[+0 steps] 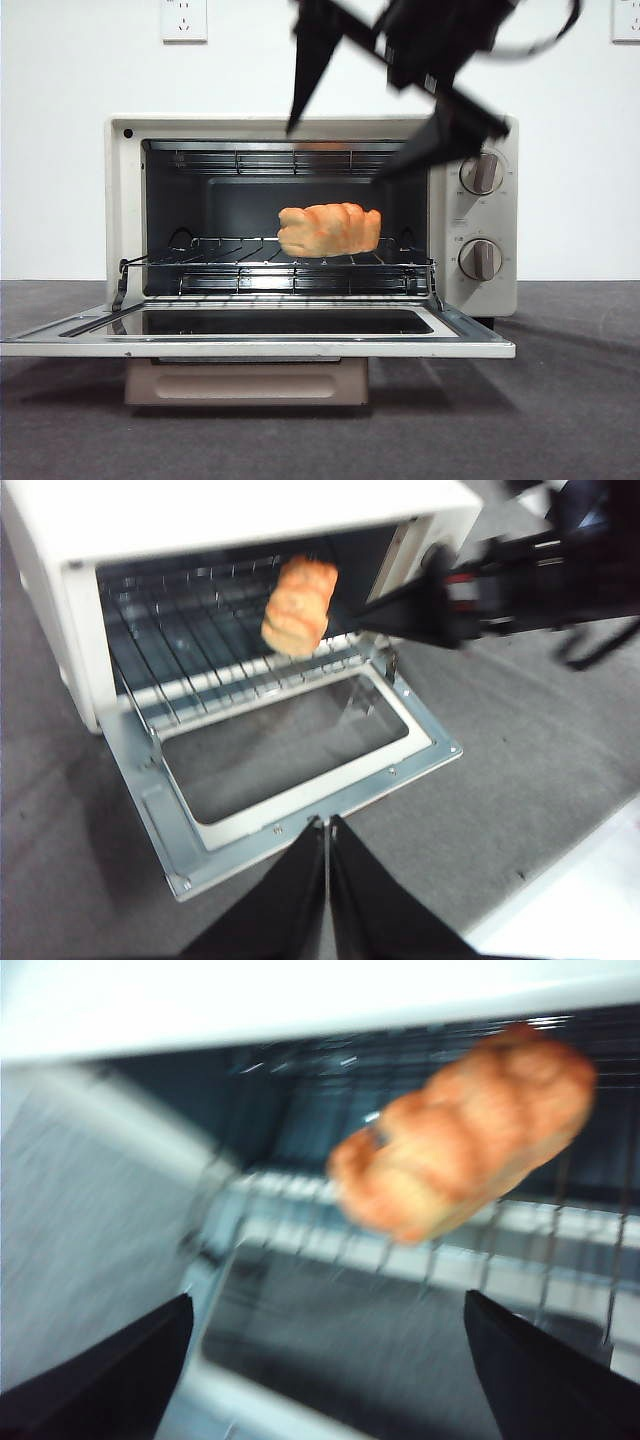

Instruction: The left arm flap open the oven, the right arm pick bread and place it into oven, the left arm flap close the oven

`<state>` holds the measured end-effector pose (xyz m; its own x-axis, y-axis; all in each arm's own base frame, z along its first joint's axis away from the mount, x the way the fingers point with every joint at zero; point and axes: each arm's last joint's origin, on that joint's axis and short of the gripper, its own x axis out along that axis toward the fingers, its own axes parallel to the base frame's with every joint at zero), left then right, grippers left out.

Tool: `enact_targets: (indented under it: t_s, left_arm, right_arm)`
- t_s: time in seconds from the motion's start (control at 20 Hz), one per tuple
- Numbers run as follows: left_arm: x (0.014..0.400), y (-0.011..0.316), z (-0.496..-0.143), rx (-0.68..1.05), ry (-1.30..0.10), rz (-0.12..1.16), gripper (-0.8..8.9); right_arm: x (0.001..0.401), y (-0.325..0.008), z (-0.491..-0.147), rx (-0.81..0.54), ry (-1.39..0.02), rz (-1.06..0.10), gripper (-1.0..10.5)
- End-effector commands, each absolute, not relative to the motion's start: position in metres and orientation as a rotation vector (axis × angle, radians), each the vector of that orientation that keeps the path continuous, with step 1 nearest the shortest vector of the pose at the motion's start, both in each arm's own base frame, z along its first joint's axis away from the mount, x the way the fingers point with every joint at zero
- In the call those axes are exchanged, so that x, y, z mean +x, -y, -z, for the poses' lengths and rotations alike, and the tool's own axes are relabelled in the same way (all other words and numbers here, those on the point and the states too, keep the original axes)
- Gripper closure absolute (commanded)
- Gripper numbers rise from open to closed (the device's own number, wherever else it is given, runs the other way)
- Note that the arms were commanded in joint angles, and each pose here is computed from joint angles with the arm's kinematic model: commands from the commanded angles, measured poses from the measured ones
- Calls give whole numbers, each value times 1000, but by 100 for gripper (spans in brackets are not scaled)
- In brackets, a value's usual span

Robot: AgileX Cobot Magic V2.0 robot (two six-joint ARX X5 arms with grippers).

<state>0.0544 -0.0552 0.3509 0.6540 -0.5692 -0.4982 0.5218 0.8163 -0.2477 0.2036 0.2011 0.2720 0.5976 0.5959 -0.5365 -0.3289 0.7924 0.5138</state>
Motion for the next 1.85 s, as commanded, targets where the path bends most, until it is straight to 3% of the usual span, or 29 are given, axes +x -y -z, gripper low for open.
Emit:
enact_targets:
  t_s: [0.05,0.35,0.7,0.95,1.15,1.55,1.85]
  left_arm:
    - [61,65,-355,-139,-652,656,805]
    - [87,90,-351,-170,-741,739,805]
    - [150,97,-339,-336,-833,816,805]
    - [185,59,-316,-410,-864,673,806]
    - [191,30,-269,-564,-926,593,806]
    - [170,9,-171,-782,-1054,388,806]
    - [162,10,-141,-841,-1151,342,806]
  right_arm:
    - [182,-195,-294,280,-713,-635,516]
    - [142,-159,-324,187,-682,-748,516]
    - [88,-99,-343,133,-669,-746,516]
    - [59,-64,-346,131,-625,-683,516]
    - [45,-48,-347,148,-592,-684,525]
    - [40,-43,-342,129,-636,-679,525]
    - [40,-43,-342,128,-637,-678,525]
